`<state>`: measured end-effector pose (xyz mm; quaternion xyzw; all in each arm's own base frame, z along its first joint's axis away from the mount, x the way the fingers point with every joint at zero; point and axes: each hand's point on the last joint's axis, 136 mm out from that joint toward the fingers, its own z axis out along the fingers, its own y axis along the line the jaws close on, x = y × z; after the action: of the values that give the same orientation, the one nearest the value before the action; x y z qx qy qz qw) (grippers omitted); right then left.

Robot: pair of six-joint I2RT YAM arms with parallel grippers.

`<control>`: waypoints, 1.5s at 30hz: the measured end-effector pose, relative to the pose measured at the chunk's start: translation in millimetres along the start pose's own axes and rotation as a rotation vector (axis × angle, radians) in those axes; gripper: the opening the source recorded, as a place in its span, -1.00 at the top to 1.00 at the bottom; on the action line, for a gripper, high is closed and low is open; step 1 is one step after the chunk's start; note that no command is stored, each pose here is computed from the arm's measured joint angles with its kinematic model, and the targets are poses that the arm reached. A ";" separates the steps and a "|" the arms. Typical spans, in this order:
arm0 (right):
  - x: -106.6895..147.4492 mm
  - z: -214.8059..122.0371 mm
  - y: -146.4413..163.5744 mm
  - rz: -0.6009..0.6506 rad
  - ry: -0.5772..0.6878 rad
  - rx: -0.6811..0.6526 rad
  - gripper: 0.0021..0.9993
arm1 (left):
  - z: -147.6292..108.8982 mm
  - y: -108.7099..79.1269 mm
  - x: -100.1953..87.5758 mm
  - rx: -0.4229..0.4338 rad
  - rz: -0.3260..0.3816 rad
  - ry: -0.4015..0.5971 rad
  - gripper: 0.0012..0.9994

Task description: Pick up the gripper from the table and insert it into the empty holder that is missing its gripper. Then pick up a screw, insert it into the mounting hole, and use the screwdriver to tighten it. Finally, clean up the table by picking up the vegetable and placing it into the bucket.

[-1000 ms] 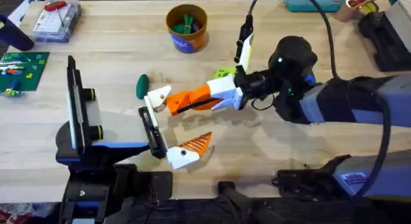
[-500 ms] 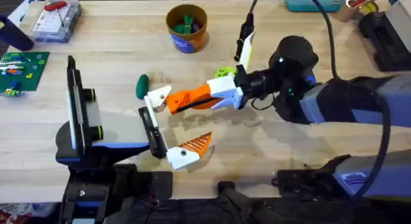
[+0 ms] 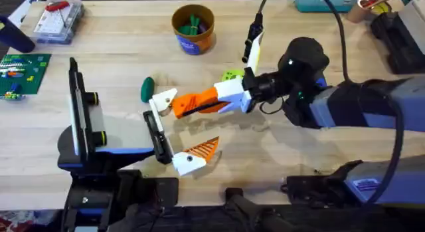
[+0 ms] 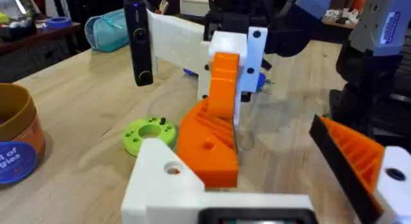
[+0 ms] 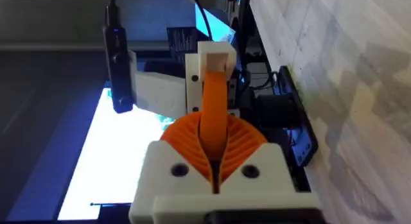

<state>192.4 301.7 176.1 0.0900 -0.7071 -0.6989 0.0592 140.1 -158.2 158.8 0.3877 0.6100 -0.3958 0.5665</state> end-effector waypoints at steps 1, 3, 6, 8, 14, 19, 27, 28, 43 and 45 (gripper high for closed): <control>0.0 0.1 0.0 -0.006 0.000 0.000 0.96 | 0.0 0.0 0.0 0.000 0.000 0.000 -0.98; 0.0 0.3 -0.1 -0.013 -0.001 0.000 0.96 | 0.0 0.0 0.0 0.000 0.000 0.000 -0.98; 0.2 1.5 -0.2 -0.020 -0.002 0.001 0.96 | 0.0 0.0 0.0 0.000 0.000 0.000 -0.98; 0.1 3.0 -0.7 -0.019 -0.006 0.003 0.96 | 0.0 0.0 0.0 0.000 0.000 0.000 -0.98; -2.4 5.6 -1.2 -0.018 -0.026 0.006 0.96 | 0.0 2.3 0.0 -0.013 0.001 0.000 -0.98; -4.9 6.5 -1.5 -0.021 -0.042 0.008 0.96 | -0.1 4.1 -0.2 -0.024 0.003 0.000 -0.98; -8.2 7.3 -2.2 -0.022 -0.064 0.011 0.96 | -0.1 5.4 -0.2 -0.031 0.003 0.001 -0.98; -8.6 7.4 -2.4 -0.022 -0.067 0.012 0.96 | -0.1 5.5 -0.2 -0.032 0.003 0.001 -0.98; -11.1 11.0 -8.6 0.006 -0.092 0.032 0.96 | 0.0 3.8 -0.1 -0.022 -0.017 0.000 -0.98; -11.1 11.8 -8.9 0.006 -0.094 0.032 0.96 | 0.0 3.7 -0.1 -0.021 -0.017 0.000 -0.98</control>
<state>201.1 315.5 167.5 0.0559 -0.7206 -0.6906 0.0269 143.5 -156.7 158.8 0.3765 0.6175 -0.3941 0.5671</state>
